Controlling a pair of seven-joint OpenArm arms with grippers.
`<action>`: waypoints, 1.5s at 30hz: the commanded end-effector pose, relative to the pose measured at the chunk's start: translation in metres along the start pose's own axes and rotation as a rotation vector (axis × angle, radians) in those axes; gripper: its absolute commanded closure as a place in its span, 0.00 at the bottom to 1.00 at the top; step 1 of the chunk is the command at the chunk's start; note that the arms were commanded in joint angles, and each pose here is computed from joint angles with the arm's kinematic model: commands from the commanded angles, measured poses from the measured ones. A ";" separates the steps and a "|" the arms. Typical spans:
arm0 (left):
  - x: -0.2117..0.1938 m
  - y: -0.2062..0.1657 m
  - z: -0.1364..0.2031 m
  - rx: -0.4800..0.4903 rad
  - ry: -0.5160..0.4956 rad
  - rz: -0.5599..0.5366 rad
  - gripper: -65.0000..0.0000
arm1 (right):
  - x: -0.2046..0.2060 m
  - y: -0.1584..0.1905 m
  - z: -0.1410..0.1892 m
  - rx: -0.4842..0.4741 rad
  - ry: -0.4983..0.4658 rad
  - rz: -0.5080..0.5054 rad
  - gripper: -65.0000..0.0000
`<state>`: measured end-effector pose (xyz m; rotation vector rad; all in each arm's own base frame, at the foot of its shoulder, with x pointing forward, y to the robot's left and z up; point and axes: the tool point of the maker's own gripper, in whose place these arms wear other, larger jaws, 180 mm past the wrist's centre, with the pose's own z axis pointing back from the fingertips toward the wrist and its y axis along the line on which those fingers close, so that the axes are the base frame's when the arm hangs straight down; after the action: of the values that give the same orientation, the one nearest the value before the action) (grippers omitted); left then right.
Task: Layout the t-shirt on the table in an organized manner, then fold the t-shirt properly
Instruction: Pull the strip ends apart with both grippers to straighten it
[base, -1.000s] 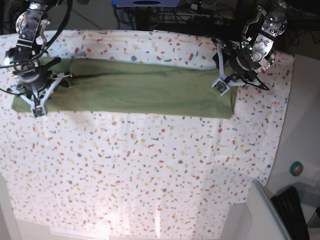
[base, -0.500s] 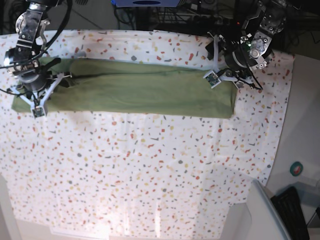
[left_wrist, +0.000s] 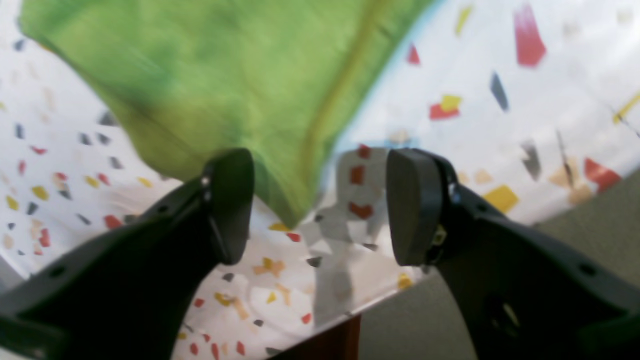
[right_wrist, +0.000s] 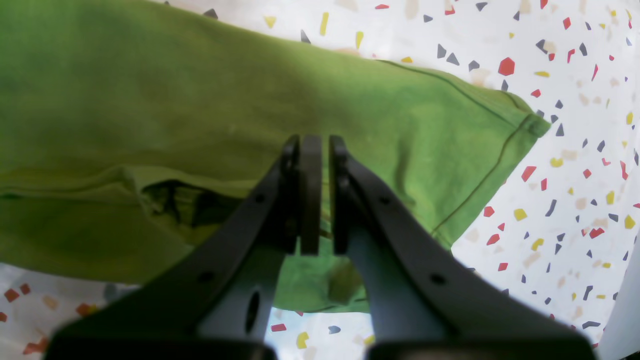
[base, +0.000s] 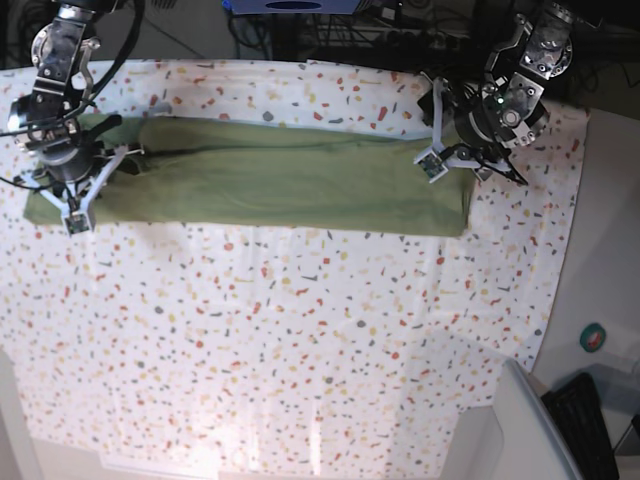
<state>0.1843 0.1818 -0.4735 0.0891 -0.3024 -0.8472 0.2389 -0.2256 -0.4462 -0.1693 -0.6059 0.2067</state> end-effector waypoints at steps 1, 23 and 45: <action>0.006 0.008 0.004 0.020 -0.021 -0.007 0.49 | 0.009 -0.006 0.002 -0.014 -0.031 0.003 0.94; 0.026 0.035 0.004 0.060 -0.054 -0.001 1.00 | 0.009 0.002 0.002 -0.001 -0.032 -0.014 0.94; 0.055 0.082 0.011 0.099 -0.022 -0.093 1.00 | 0.047 0.069 0.010 0.131 -0.125 0.082 0.94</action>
<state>0.2667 0.1942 -0.4418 0.1732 -0.3382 -0.9189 0.2523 -0.1477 -0.4380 -0.0522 -0.6649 0.3372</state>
